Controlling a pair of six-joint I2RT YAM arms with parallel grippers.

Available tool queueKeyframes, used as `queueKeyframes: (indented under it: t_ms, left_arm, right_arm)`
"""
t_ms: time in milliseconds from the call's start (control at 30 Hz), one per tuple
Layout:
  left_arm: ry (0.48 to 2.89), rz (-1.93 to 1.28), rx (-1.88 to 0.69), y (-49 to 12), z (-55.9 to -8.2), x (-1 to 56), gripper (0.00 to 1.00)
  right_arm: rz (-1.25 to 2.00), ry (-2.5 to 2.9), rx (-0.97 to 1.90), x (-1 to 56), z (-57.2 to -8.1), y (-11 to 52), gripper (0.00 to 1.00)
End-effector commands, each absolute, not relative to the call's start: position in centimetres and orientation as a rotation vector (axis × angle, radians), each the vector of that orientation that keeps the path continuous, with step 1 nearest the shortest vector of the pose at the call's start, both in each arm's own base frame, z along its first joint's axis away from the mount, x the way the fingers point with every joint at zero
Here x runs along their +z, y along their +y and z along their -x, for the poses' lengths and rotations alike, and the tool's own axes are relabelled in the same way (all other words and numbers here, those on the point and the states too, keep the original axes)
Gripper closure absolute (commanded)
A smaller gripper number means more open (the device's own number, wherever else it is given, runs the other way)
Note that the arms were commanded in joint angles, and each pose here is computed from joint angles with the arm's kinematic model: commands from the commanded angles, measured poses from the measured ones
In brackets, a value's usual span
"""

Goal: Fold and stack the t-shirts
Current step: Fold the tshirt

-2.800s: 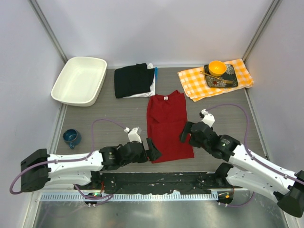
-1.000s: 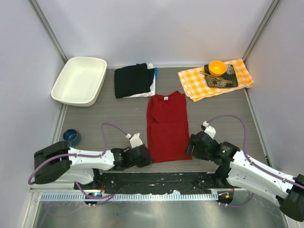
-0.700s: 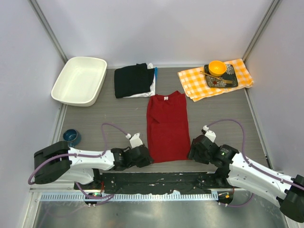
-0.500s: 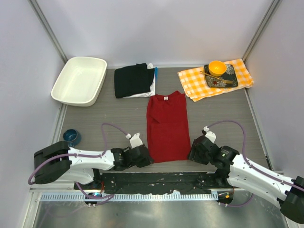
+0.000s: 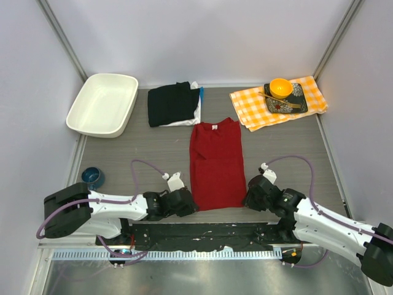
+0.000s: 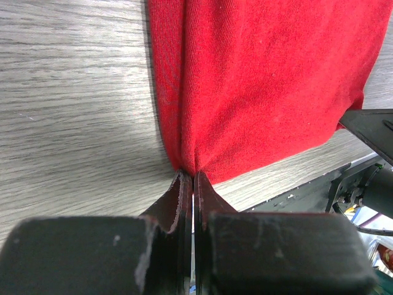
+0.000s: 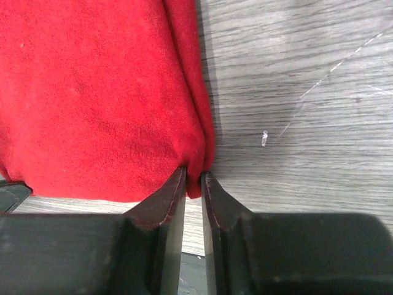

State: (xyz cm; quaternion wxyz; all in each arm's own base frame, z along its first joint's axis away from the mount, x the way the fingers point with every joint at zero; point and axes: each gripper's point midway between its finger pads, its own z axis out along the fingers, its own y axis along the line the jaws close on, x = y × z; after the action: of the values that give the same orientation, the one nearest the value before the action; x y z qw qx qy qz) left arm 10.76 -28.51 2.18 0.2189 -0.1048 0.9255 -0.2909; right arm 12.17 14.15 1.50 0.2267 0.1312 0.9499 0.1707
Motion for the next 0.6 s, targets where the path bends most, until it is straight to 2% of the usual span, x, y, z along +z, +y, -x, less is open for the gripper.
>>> queueKeyframes:
  t_ms: [0,100,267,567]
  left_arm:
    - [2.577,0.292,-0.681,-26.2,-11.0,0.3,1.00]
    - [2.571,0.283,-0.676,-26.2,-11.4,0.3,1.00]
    - [2.549,0.237,-0.695,-27.0,-11.8,2.3,1.00]
    - [2.524,0.222,-0.751,-27.7,-10.2,3.2,1.00]
  right_arm:
    - [-0.360,2.617,0.441,0.8,-12.5,14.1,0.82]
    - [-0.352,2.606,0.394,0.8,-13.0,13.8,0.99]
    - [-0.323,2.563,0.420,2.9,-14.0,14.4,0.99]
    - [-0.317,2.537,0.517,4.3,-12.6,14.3,0.99]
